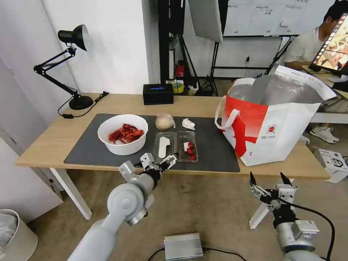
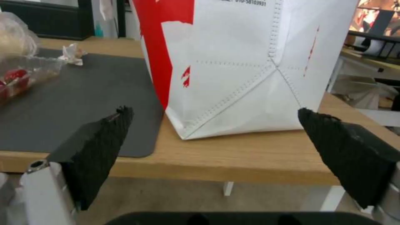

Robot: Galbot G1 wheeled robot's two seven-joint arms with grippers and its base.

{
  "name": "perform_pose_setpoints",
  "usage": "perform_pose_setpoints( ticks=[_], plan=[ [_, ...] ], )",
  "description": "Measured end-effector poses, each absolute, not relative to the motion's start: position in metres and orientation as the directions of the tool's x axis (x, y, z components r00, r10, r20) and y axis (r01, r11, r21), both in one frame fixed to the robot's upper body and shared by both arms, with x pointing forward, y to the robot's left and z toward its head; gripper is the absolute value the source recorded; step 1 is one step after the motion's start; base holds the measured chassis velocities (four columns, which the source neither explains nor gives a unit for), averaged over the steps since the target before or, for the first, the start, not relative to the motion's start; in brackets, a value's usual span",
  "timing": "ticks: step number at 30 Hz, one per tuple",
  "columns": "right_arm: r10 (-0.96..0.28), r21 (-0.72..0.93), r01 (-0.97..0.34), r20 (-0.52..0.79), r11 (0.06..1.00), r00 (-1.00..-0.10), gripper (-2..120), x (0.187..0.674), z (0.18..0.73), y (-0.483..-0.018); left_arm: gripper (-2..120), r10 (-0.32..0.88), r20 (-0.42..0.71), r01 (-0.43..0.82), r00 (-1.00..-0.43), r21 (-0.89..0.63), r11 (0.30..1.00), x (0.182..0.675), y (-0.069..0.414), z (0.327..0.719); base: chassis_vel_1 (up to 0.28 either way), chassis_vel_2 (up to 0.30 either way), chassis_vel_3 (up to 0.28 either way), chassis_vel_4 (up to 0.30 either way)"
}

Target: Pick up the trash from the table and place it into the takeout bag.

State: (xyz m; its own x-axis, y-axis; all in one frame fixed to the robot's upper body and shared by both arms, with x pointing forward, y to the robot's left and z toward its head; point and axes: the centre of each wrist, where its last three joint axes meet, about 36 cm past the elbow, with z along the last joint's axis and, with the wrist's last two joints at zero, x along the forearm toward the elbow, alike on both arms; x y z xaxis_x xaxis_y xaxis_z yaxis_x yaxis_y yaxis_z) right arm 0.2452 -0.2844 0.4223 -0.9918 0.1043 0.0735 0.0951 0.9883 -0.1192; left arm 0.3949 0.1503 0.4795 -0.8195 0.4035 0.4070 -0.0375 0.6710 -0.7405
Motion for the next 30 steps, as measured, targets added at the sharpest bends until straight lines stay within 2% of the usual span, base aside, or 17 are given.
perform_pose_setpoints(
  ticks=[20,30],
  plan=[
    [0.122,-0.118,0.113,0.067,0.987,-0.99,99,0.246,0.416,-0.287,100,0.391,0.416,-0.049,-0.821,-0.733,0.678,0.403,0.153,0.47,0.0,0.0,0.0,0.0],
    [0.124,-0.11,0.116,0.074,0.987,-0.99,99,0.246,0.411,-0.286,100,0.37,0.381,-0.025,-0.847,-0.725,0.688,0.401,0.152,0.462,0.0,0.0,0.0,0.0]
  ],
)
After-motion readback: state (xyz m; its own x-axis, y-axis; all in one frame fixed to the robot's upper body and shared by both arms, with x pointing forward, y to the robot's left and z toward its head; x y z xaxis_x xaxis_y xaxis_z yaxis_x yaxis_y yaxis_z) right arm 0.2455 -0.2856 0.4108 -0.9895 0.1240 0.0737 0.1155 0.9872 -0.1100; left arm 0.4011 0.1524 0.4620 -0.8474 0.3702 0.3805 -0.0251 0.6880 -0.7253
